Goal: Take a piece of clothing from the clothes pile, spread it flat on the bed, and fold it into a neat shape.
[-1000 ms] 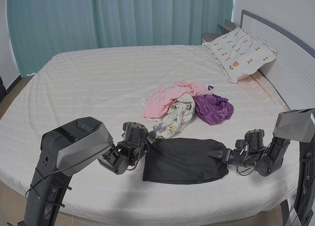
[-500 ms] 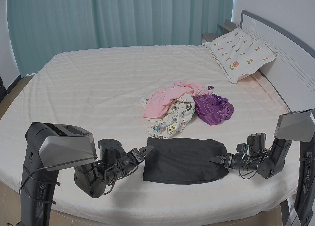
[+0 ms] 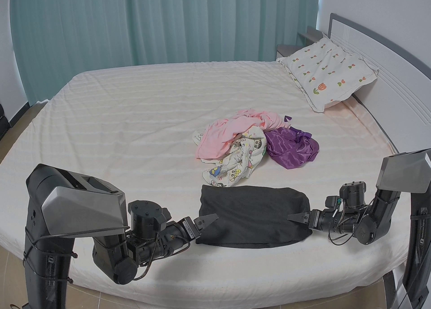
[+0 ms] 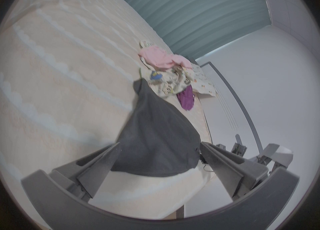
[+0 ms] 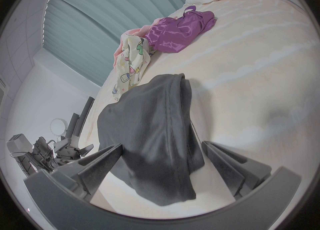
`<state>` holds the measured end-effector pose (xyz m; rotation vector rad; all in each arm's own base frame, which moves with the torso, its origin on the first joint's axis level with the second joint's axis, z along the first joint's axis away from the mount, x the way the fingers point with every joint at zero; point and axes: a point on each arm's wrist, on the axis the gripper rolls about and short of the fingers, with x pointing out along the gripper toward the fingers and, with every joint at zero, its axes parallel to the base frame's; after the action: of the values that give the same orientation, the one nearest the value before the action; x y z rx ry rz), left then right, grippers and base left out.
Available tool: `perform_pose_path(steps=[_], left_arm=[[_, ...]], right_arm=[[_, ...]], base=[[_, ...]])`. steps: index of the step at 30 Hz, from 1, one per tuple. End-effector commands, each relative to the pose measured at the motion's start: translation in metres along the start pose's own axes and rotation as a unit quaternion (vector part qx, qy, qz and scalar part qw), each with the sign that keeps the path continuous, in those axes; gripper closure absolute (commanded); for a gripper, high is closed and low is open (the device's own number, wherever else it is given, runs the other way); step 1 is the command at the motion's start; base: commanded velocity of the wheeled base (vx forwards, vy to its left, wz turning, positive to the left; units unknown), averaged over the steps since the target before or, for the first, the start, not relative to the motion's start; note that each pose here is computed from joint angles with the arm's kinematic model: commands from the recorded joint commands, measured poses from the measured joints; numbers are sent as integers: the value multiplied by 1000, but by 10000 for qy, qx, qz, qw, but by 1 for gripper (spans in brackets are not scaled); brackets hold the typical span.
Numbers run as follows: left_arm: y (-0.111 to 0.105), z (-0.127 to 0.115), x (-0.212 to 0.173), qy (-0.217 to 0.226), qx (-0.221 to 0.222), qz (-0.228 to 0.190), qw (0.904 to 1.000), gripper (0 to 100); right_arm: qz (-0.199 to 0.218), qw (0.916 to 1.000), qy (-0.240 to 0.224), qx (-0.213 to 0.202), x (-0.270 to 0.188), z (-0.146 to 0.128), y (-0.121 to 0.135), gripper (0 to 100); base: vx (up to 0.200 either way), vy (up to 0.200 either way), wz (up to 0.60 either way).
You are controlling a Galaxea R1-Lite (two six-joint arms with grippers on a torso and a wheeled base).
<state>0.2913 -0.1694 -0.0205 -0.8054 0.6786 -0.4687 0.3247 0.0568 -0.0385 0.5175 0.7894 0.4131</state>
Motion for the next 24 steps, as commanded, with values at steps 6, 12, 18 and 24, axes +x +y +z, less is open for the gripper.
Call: perform_pose_path(steps=[6, 12, 18, 24], left_arm=[[5, -3, 15, 134, 257, 199, 9994, 0], [6, 4, 25, -224, 281, 313, 9989, 0], [7, 8, 36, -240, 265, 570, 9977, 0], [7, 11, 45, -306, 271, 586, 9974, 0]], right_arm=[[18, 10000, 30, -8, 2, -2, 1, 0], [49, 10000, -22, -19, 4, 1, 2, 0], [73, 9999, -120, -38, 11, 7, 0, 0], [98, 9998, -175, -71, 14, 10, 0, 0]], base=[[-133, 0, 0], [0, 0, 0], [0, 0, 0], [0, 0, 0]])
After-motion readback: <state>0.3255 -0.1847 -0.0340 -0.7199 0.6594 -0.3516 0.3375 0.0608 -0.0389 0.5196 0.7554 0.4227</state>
